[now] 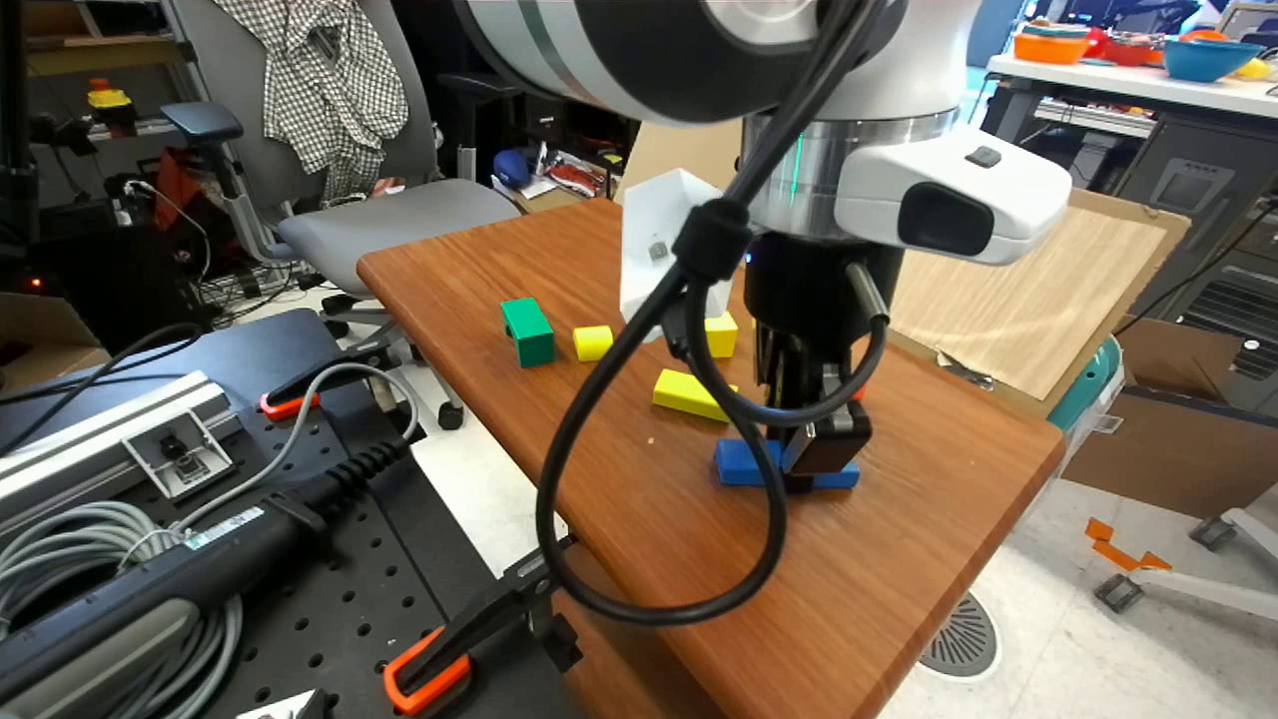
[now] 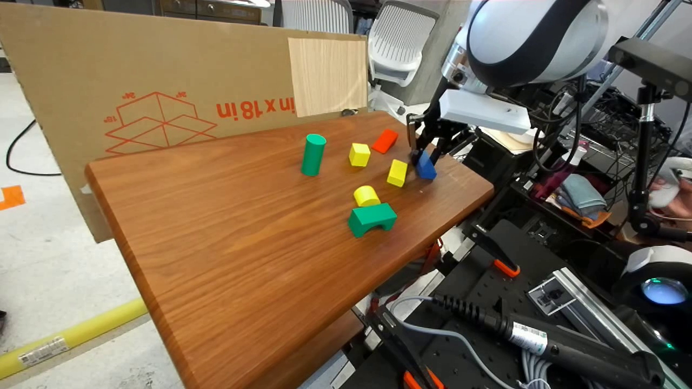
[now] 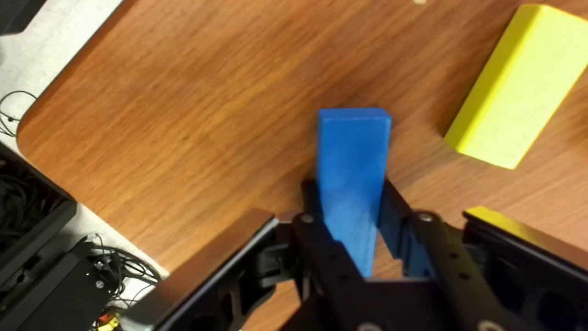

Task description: Pick up the rectangular blue block and put it on top of the green block to the left.

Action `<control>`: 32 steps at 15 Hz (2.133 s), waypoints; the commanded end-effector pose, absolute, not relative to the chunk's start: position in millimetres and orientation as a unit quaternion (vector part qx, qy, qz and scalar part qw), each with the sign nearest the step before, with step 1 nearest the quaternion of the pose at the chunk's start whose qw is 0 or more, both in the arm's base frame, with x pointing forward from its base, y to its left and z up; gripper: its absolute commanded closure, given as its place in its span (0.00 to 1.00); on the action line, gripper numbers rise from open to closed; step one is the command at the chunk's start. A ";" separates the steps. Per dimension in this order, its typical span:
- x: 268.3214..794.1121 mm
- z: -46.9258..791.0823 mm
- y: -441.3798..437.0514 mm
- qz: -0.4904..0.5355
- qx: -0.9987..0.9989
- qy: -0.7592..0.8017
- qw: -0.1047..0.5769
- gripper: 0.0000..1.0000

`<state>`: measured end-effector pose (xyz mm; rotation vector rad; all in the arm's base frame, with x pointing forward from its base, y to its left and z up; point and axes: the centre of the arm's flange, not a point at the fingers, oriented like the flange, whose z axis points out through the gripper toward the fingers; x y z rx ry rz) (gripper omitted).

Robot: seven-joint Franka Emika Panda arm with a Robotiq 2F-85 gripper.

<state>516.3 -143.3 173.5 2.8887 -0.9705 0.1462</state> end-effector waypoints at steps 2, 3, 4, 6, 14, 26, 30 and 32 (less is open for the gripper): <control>513.0 183.4 -132.2 0.037 0.953 -0.299 0.035 0.91; 509.9 189.7 -124.8 0.042 0.955 -0.292 0.037 0.91; 505.0 197.1 -112.3 0.042 0.959 -0.279 0.031 0.91; 497.7 207.3 -86.9 0.040 0.968 -0.246 0.013 0.91; 469.4 217.2 -2.1 -0.026 0.997 -0.027 -0.063 0.91; 464.9 221.3 38.7 -0.063 0.989 0.133 -0.031 0.91; 466.9 224.6 54.2 -0.047 0.982 0.183 -0.011 0.91; 466.6 222.9 58.1 -0.043 0.978 0.202 -0.020 0.91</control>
